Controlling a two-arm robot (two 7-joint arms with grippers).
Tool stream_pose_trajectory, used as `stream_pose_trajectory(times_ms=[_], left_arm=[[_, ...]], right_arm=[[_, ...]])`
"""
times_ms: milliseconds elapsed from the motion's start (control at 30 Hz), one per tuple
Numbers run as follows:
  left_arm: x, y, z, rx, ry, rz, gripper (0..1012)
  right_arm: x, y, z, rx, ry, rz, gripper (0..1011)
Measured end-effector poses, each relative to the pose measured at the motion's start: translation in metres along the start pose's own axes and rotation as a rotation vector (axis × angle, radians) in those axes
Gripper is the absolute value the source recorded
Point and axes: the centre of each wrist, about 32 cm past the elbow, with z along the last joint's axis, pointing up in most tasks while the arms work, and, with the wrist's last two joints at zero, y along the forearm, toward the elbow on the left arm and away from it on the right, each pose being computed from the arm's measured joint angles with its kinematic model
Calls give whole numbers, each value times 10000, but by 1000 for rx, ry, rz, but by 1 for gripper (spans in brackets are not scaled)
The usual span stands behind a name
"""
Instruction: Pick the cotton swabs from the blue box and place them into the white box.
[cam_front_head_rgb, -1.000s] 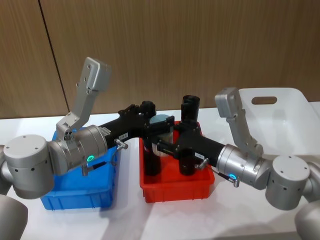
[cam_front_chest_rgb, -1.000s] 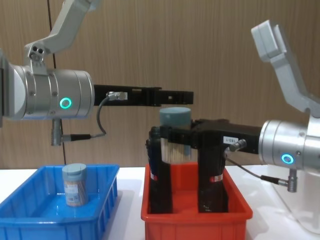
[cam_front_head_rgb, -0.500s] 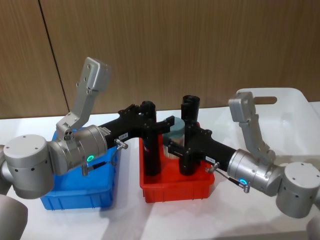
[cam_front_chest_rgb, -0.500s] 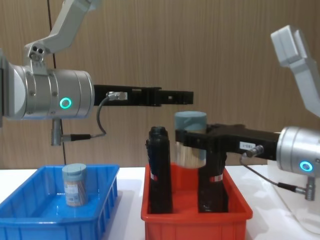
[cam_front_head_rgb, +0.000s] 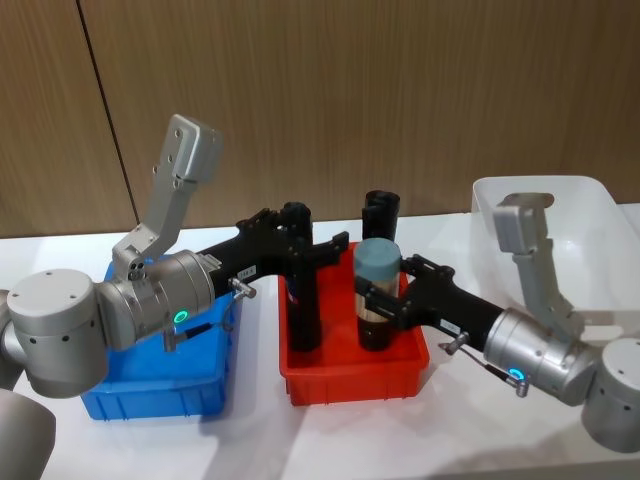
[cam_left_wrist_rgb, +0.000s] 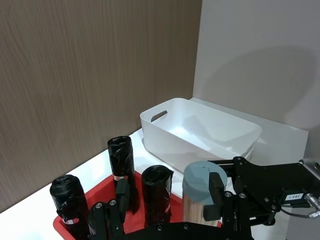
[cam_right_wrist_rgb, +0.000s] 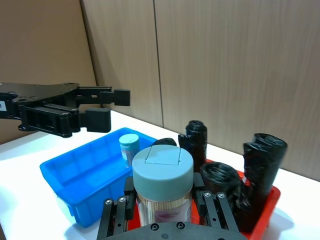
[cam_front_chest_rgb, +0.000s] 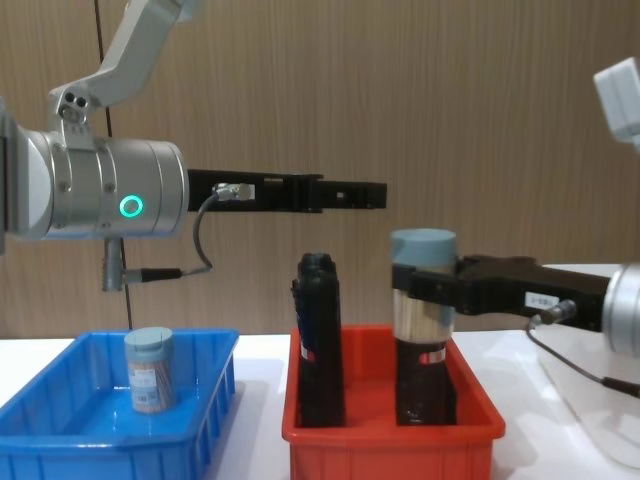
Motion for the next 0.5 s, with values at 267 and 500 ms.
stream_pose_trajectory(times_ms=[267, 500], left_arm=[[0, 0, 0, 0, 0, 0, 1004], [0, 0, 0, 0, 0, 0, 1004]], right_arm=[[46, -162, -1, 0, -6, -41, 677], [110, -304, 13, -1, -16, -89, 677]])
